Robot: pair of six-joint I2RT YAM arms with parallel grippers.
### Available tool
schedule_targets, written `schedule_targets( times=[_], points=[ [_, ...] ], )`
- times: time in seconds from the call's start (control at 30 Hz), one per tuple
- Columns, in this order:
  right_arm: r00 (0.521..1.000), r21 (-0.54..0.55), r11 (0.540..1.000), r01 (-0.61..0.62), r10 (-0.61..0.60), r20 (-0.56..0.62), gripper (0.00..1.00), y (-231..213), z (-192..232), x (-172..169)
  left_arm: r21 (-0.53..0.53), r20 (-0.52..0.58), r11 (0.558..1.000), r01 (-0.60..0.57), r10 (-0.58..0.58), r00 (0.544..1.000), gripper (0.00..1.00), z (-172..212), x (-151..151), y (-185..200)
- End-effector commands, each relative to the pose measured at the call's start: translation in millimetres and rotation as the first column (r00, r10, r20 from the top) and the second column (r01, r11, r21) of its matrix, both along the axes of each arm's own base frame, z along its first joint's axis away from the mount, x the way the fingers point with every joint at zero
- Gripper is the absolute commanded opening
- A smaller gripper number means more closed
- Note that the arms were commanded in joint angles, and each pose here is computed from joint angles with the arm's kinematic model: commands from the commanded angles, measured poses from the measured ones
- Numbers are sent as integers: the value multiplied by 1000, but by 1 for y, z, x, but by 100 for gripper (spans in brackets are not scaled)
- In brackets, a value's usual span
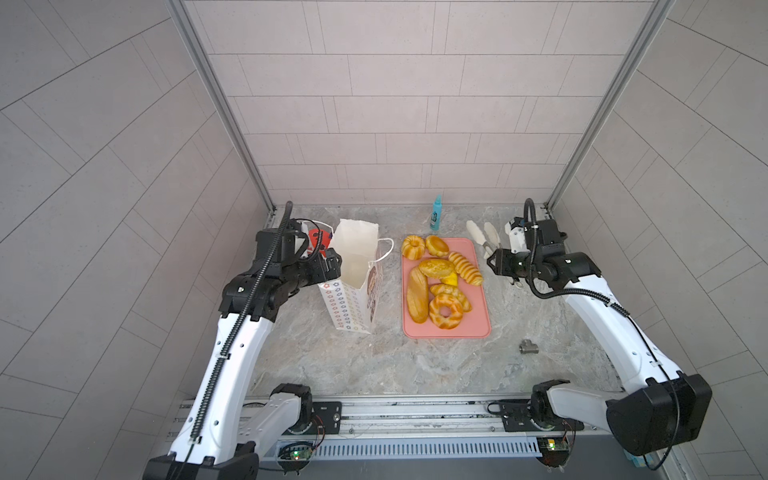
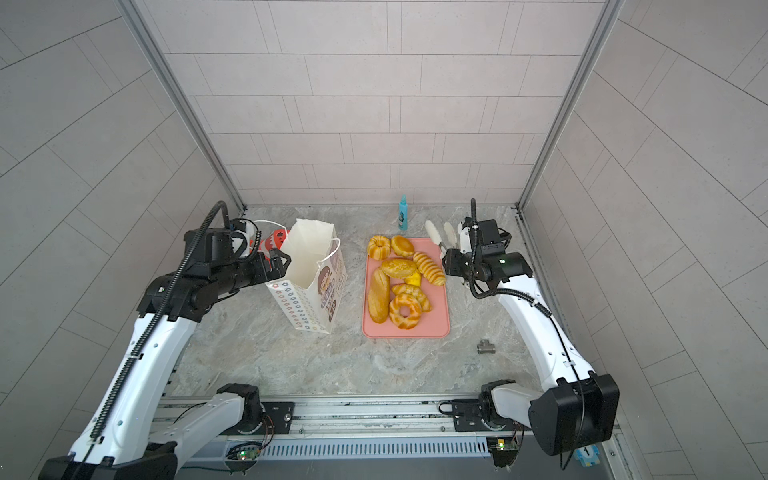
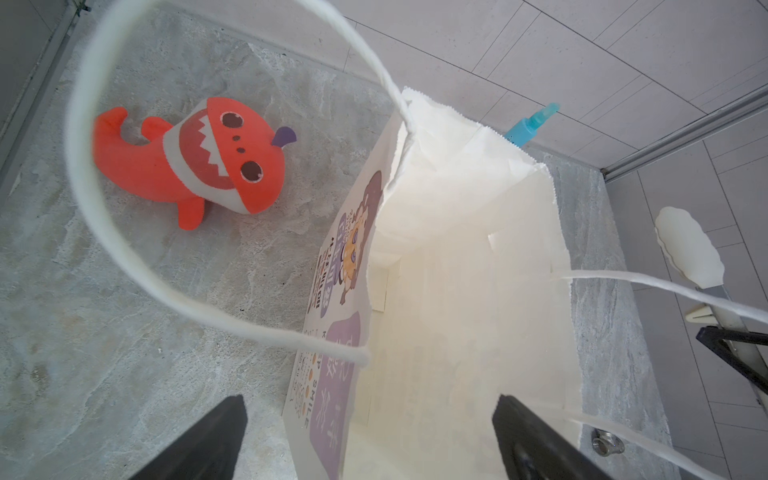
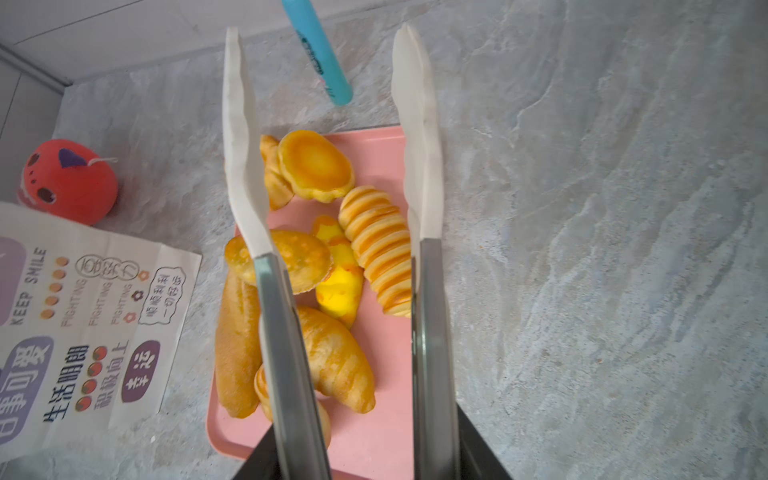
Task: Place the fake bread into the paper bag
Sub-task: 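Lift the tongs with the right gripper and swing them toward the tray, then lower the tongs onto the yellow round bun farthest from the robot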
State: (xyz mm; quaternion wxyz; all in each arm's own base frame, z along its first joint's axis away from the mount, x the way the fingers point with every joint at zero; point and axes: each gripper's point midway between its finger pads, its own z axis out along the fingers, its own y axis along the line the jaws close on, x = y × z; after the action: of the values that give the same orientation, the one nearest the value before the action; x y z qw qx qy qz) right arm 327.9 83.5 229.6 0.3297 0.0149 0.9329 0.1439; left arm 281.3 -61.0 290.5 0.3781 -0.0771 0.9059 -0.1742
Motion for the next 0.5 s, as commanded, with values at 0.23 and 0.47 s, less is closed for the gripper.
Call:
schedule_targets(
  times=[0.23, 0.47],
  points=[
    [995, 85, 993, -87, 90, -34, 50, 30, 3, -25, 32, -15, 999, -2, 3, 1000, 92, -1, 7, 5],
    [991, 115, 990, -86, 97, -92, 52, 34, -13, -34, 28, -22, 1000, 1, -1, 1000, 80, -8, 22, 2]
  ],
)
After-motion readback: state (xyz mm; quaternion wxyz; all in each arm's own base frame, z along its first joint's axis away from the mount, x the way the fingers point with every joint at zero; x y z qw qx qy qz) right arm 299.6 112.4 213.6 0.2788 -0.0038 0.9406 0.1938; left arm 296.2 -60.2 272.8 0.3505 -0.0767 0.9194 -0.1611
